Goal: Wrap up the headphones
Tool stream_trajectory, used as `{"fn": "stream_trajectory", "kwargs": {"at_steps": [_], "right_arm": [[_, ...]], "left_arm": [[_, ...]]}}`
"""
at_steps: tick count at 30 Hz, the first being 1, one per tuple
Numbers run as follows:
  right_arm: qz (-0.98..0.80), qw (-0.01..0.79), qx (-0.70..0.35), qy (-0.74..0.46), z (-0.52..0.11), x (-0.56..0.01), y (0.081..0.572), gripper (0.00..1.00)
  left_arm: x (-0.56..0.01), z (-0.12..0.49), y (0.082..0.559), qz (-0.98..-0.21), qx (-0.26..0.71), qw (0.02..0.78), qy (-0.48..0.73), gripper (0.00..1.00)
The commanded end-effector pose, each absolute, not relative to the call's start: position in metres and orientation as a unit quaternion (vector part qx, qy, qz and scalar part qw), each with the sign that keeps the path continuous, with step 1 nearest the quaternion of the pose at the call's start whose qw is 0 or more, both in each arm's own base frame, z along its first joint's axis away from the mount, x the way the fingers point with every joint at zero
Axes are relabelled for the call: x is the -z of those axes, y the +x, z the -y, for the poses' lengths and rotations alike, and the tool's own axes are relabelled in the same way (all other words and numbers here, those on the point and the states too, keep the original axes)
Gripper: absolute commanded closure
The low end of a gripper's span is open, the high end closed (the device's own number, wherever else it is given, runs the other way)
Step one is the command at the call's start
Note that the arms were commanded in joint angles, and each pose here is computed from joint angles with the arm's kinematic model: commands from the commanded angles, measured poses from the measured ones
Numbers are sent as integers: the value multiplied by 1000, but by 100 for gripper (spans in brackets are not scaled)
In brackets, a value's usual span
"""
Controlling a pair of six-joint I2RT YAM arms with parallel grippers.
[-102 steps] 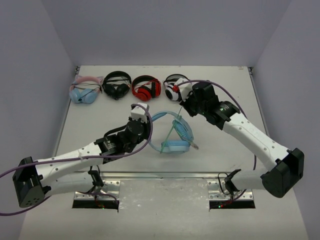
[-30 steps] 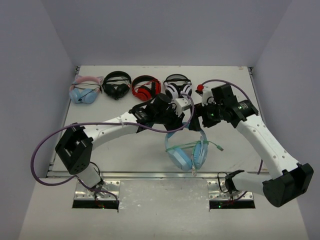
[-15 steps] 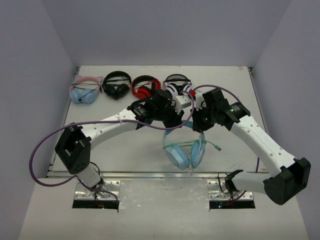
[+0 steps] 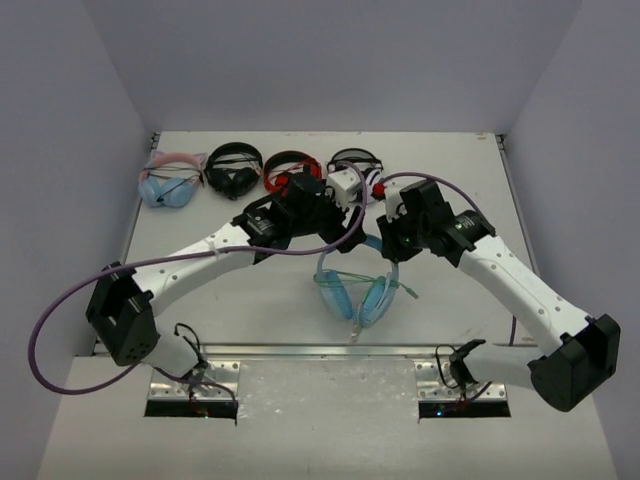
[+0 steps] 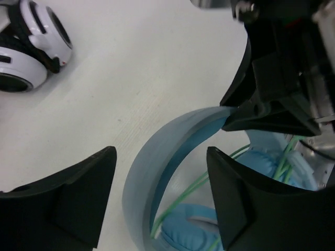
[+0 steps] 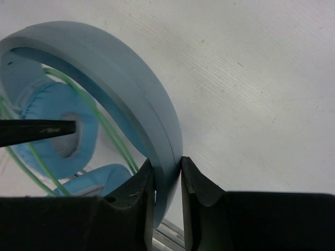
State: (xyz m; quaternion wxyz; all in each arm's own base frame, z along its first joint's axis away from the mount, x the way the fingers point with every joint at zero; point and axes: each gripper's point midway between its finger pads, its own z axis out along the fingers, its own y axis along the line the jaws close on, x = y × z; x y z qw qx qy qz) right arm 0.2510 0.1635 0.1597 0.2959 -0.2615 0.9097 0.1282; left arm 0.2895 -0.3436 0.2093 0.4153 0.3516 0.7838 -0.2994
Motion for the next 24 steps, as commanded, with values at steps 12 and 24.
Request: {"fn": "stream_trajectory", "kwargs": {"at_steps": [12,24], "right_arm": [[-897,358,-149,-211,-147,-189,304,99],[-942,320,-57,-80,-47,-190,395,99]], "left_arm": [[-310,269,310,-780,261,553,135,6],[-218,176,225,-849,206,479,83,0]]}}
